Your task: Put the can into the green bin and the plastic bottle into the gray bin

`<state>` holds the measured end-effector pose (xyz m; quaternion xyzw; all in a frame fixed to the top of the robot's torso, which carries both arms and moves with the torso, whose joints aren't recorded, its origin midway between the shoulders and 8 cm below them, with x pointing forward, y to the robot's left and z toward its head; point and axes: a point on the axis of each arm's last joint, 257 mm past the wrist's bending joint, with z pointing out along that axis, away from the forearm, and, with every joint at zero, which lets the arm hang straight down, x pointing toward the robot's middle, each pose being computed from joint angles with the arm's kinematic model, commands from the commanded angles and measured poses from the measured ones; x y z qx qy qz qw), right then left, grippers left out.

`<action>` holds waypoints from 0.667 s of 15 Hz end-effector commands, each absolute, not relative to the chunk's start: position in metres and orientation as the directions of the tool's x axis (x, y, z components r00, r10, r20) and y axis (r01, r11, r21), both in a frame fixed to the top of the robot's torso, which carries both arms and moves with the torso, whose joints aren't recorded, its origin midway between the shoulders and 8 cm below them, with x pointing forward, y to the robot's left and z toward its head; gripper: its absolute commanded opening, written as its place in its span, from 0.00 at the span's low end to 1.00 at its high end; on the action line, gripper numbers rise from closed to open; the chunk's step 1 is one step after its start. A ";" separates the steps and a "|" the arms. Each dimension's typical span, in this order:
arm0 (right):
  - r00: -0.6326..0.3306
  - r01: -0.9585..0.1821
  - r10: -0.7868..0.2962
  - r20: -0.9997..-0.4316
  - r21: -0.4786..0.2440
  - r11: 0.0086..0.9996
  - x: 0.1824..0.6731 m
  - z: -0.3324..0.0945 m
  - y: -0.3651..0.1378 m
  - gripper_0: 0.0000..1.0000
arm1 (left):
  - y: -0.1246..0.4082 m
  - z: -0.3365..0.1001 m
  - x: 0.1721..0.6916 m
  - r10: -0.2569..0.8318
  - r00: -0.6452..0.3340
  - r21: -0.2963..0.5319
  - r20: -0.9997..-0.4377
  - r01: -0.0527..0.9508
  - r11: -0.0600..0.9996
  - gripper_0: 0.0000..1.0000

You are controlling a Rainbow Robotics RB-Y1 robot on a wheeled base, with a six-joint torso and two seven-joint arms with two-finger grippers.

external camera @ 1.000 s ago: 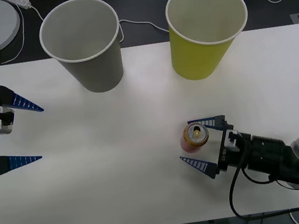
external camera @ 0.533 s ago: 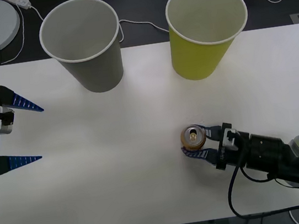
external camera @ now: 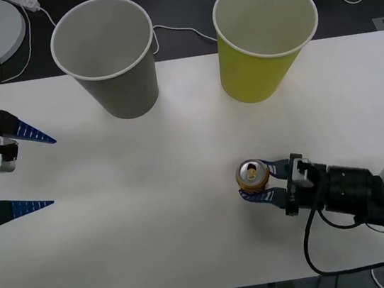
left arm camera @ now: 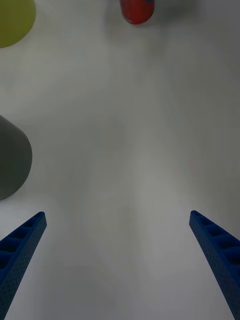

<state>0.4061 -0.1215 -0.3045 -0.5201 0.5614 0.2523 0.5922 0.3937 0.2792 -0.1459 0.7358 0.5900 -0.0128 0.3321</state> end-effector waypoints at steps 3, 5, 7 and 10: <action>0.140 -0.898 -0.419 -0.897 -0.293 0.329 0.383 -0.279 -0.150 0.00 | 0.279 -0.146 0.394 0.860 0.303 0.474 -0.411 0.877 -0.083 1.00; 0.079 -0.893 -0.465 -0.882 -0.269 0.360 0.372 -0.263 -0.164 0.00 | 0.279 -0.146 0.394 0.860 0.303 0.474 -0.411 0.877 -0.083 1.00; 0.013 -0.887 -0.490 -0.871 -0.236 0.397 0.364 -0.246 -0.176 0.00 | 0.279 -0.146 0.394 0.860 0.303 0.474 -0.411 0.877 -0.083 1.00; -0.076 -0.876 -0.490 -0.868 -0.176 0.448 0.358 -0.224 -0.191 0.00 | 0.279 -0.146 0.394 0.860 0.303 0.474 -0.411 0.877 -0.083 1.00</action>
